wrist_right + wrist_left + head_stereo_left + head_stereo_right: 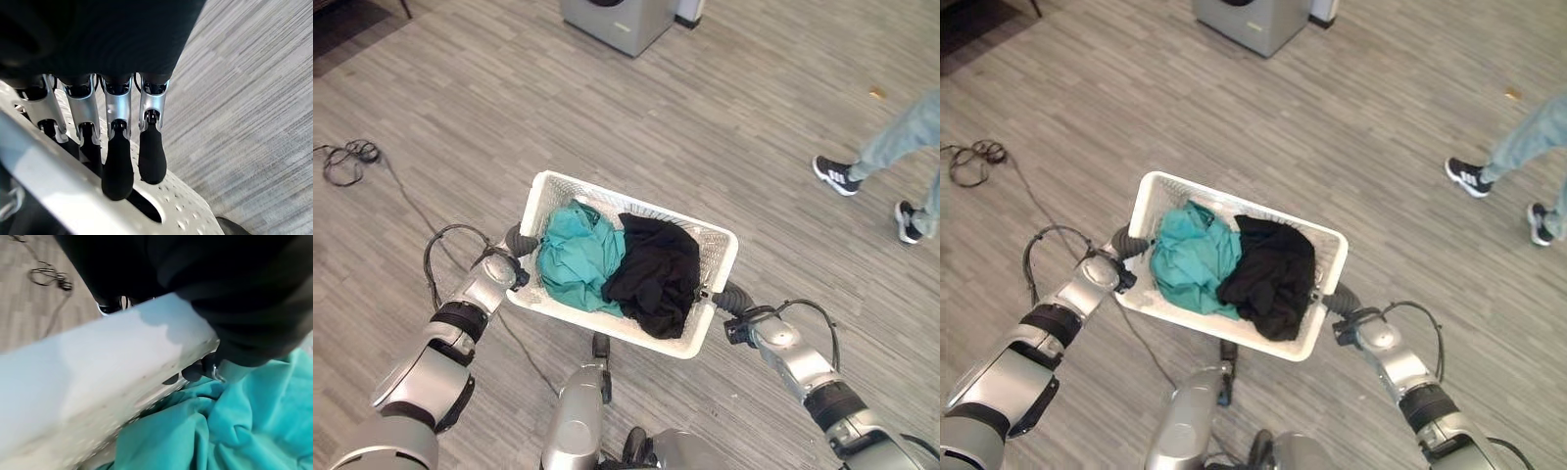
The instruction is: Grab the laundry basket,head to the washer,open it,put in the laundry and shut it.
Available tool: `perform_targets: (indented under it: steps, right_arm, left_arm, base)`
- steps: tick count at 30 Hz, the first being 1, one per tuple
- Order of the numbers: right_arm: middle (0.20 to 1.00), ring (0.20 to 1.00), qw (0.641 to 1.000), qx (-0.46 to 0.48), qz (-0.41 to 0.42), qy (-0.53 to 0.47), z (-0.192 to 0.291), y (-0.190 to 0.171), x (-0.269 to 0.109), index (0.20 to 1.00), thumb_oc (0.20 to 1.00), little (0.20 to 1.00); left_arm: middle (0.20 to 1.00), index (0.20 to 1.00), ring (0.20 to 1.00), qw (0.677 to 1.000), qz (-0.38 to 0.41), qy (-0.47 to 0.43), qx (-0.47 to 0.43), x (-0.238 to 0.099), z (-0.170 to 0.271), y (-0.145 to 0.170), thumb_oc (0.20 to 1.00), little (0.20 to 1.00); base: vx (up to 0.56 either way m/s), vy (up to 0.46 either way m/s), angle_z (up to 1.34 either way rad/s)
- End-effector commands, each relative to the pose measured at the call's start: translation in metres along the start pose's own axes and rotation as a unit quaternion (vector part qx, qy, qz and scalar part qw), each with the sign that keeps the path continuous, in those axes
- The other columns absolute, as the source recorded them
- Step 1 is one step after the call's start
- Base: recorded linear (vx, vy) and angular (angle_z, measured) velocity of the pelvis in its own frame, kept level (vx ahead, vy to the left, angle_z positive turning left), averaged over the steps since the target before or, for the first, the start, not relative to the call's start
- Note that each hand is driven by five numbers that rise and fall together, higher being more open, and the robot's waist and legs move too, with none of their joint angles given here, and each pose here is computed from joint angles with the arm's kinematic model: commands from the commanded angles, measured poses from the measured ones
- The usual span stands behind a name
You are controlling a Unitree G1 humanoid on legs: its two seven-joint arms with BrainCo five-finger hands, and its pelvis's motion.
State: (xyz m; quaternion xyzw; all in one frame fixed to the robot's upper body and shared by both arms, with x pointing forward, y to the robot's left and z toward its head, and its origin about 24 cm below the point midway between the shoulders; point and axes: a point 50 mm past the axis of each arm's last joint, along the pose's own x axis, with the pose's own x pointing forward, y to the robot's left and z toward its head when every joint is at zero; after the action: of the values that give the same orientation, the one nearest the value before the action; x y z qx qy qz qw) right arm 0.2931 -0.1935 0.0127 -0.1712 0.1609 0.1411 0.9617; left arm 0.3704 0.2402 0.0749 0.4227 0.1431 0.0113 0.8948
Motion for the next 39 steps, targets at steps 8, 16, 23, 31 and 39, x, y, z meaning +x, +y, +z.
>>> perform_targets:
  steps: [8,16,23,31,39]
  right_arm:
    - [0.2,0.2,0.993,-0.002,-0.025,-0.118,0.037,-0.011,-0.009,0.2,0.2,0.2]
    - [0.2,0.2,0.996,0.022,0.003,-0.088,0.017,0.006,-0.014,0.2,0.2,0.2]
    - [0.2,0.2,0.998,0.037,0.02,-0.051,-0.007,0.011,-0.024,0.2,0.2,0.2]
    - [0.2,0.2,0.999,0.026,0.012,-0.035,-0.014,0.004,-0.026,0.2,0.2,0.2]
    - [0.2,0.2,0.998,0.058,-0.003,-0.014,-0.029,0.001,-0.036,0.2,0.2,0.2]
  left_arm:
    - [0.2,0.2,0.2,0.996,-0.011,-0.066,-0.063,-0.002,0.026,-0.013,0.2,0.2]
    - [0.2,0.2,0.2,0.996,-0.014,-0.042,-0.077,-0.008,0.004,-0.013,0.2,0.2]
    - [0.2,0.2,0.2,0.997,-0.014,-0.019,-0.067,-0.004,0.001,-0.016,0.2,0.2]
    - [0.2,0.2,0.2,0.997,-0.013,0.002,-0.074,-0.009,-0.018,-0.024,0.2,0.2]
    - [0.2,0.2,0.2,0.998,-0.019,0.006,-0.066,-0.009,-0.018,-0.028,0.2,0.2]
  base:
    - [0.09,0.042,-0.02]
    - [0.2,0.203,-0.09]
    - [0.28,0.091,0.77]
    - [0.32,-0.231,0.33]
    - [0.22,-0.37,0.4]
